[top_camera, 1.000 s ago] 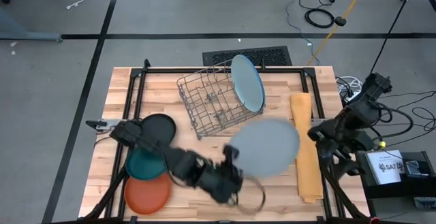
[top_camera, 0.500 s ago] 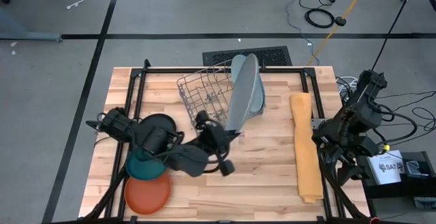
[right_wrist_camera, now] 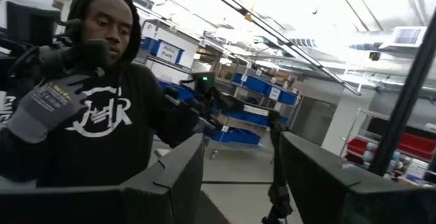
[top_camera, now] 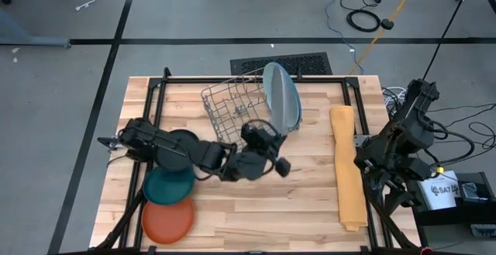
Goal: Sort dishes
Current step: Put the gray plate into the dish rack
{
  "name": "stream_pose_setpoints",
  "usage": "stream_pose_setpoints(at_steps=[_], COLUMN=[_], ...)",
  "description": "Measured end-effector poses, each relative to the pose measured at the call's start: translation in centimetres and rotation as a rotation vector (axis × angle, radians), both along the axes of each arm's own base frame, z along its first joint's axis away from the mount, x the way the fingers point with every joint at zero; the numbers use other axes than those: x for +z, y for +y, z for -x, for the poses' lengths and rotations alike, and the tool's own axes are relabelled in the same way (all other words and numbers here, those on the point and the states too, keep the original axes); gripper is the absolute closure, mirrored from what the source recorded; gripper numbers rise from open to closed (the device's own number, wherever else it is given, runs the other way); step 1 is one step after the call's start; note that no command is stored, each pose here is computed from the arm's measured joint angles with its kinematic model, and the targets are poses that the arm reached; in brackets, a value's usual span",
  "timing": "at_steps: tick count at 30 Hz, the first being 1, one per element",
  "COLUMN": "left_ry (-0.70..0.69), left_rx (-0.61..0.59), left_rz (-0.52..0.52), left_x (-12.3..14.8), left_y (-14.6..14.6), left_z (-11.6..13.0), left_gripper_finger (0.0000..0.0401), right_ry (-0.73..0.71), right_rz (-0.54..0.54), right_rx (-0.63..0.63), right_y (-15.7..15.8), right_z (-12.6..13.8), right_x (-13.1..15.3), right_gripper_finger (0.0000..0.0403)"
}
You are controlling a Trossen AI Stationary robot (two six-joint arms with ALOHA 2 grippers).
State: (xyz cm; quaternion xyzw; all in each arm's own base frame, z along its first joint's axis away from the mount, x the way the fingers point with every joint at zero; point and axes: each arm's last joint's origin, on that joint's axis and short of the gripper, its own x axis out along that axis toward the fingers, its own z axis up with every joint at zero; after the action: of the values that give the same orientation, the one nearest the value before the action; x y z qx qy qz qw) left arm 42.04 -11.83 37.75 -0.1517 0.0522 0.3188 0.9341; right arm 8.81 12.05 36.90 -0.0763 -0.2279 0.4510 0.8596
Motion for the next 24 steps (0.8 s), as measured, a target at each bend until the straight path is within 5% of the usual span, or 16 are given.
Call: stream_pose_setpoints(at_steps=[5,16,24], left_ry=[-0.097,-0.316,-0.340], left_rx=[0.060,0.077,0.109], left_rz=[0.061,0.285,0.305], left_x=[-0.4,-6.4,-6.7], left_y=[2.7,8.2,8.0], left_z=[1.3,2.3,2.6], left_gripper_finger=[0.0401,0.0401,0.0401], right_ry=[-0.005,-0.010,0.016], right_rz=[-0.003,0.003,0.004], right_rx=[0.027,0.046,-0.021], right_y=[0.4,0.6,0.5], right_z=[0.3,0.6,0.4], right_x=[0.0,0.0,-0.1], right_gripper_finger=[0.0218,0.0218,0.0218])
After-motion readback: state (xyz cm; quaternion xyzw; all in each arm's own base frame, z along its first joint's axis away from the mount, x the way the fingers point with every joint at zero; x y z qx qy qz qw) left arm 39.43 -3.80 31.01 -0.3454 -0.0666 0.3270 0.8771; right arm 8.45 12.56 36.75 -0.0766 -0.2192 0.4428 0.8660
